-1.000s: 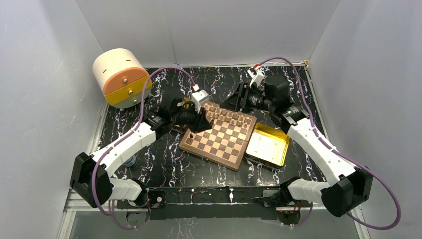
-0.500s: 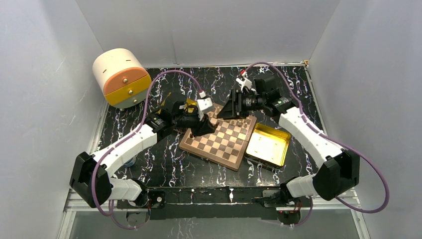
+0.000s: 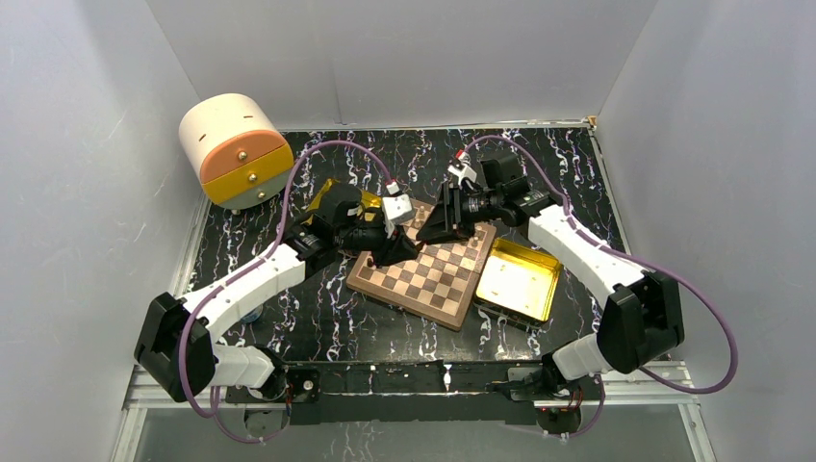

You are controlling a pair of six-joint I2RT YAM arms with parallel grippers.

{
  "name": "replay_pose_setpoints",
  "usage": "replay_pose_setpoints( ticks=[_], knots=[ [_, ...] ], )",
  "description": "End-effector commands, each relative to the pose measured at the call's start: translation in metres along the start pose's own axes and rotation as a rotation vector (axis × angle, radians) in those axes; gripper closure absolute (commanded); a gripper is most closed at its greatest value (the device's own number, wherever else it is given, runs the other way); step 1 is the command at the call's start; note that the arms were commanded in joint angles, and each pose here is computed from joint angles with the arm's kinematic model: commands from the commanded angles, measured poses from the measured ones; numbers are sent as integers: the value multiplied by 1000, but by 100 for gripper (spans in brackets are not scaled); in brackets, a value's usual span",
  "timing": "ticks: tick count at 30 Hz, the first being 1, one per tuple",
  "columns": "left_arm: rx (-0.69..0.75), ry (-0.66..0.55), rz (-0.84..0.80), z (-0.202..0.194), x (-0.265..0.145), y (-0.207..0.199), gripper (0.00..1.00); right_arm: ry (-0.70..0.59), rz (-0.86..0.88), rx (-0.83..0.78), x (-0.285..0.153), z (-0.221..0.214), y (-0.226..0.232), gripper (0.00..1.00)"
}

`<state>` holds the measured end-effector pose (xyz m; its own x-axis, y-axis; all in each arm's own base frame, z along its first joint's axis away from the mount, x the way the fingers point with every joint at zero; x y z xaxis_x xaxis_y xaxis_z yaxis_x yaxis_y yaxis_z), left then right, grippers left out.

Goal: Set up the chess pieces on the board
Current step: Place the chess piece on the chessboard.

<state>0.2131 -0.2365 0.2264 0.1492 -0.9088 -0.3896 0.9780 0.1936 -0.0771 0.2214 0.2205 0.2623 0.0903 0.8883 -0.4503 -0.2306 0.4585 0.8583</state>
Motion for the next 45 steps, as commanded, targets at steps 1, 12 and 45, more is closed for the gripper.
replay_pose_setpoints(
  ticks=[1, 12, 45],
  knots=[
    [84, -77, -15, 15, -4, -5, 100, 23, 14, 12, 9, 3, -3, 49],
    [38, -54, 65, 10, -4, 1, 78, -27, -38, -16, 9, 2, -4, 90],
    [-755, -32, 1043, -33, -111, 103, 2, -269, -661, -557, 34, -98, -58, 88]
  ],
)
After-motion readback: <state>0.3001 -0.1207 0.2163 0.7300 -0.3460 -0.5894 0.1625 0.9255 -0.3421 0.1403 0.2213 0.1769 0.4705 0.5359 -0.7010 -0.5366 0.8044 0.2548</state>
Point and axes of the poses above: each gripper's point midway between its finger pads, its own x axis out along the fingers, its own y axis along the line the jaws close on, z = x × y, the point moved 8 cm from there along -x, back along the fingers, and after that the axes turned 3 degrees about x, right-handed, at the moved point
